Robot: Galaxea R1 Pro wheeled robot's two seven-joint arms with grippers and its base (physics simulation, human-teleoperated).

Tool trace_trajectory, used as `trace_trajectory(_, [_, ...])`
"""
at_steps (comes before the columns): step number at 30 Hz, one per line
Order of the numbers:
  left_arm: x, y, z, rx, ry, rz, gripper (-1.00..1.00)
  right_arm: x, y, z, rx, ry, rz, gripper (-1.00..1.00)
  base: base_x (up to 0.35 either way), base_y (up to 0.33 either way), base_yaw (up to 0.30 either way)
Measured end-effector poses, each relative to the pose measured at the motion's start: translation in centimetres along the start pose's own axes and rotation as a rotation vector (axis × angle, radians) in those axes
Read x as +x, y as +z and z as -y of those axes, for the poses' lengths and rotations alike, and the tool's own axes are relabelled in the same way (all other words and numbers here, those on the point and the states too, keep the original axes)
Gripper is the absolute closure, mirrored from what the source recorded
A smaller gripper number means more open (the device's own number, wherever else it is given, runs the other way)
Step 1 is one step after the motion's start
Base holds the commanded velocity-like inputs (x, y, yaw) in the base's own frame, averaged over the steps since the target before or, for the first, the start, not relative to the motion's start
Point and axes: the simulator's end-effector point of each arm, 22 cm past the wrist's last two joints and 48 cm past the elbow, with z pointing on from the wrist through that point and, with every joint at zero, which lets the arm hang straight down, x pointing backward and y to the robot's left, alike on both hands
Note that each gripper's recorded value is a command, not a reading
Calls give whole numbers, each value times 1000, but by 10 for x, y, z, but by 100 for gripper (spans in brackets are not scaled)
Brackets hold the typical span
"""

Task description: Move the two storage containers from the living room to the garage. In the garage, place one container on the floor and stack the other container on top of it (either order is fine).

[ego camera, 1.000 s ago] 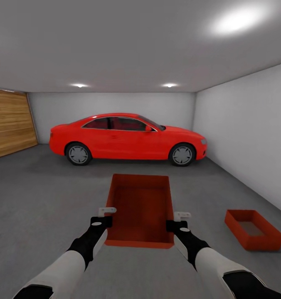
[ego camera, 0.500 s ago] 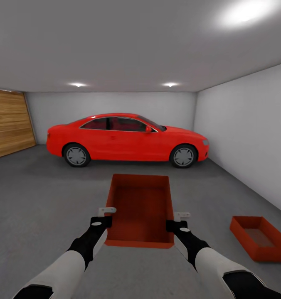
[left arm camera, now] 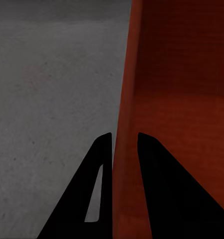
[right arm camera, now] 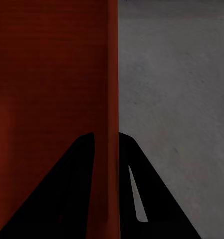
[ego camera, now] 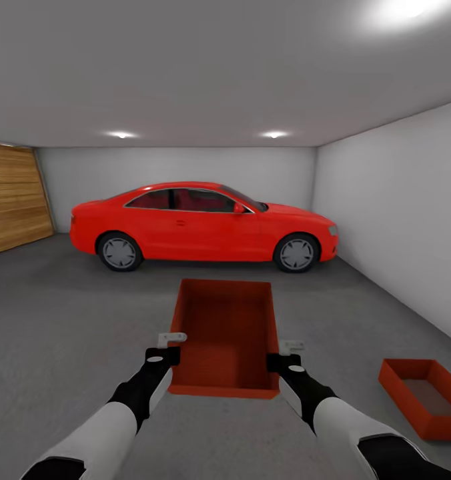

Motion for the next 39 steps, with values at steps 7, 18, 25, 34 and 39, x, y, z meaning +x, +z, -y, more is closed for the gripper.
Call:
trace_trajectory(7, [2,0,-1,0,-5,-4,100,0,0,0,0,-5,-4,100,322,0,-245])
trace_trajectory(18, [2,0,0,0,-4,-4,100,0,0,0,0,-4,-3,100,322,0,-289])
trace_trajectory(25, [1,0,0,0,-3,-3,100,0,0,0,0,-3,-3,100,322,0,-290])
trace_trajectory(34, [1,0,0,0,-2,-1,100,0,0,0,0,-2,-1,100,322,0,-290])
trace_trajectory(39, [1,0,0,0,-2,-2,100,0,0,0,0,-2,-1,100,322,0,-290])
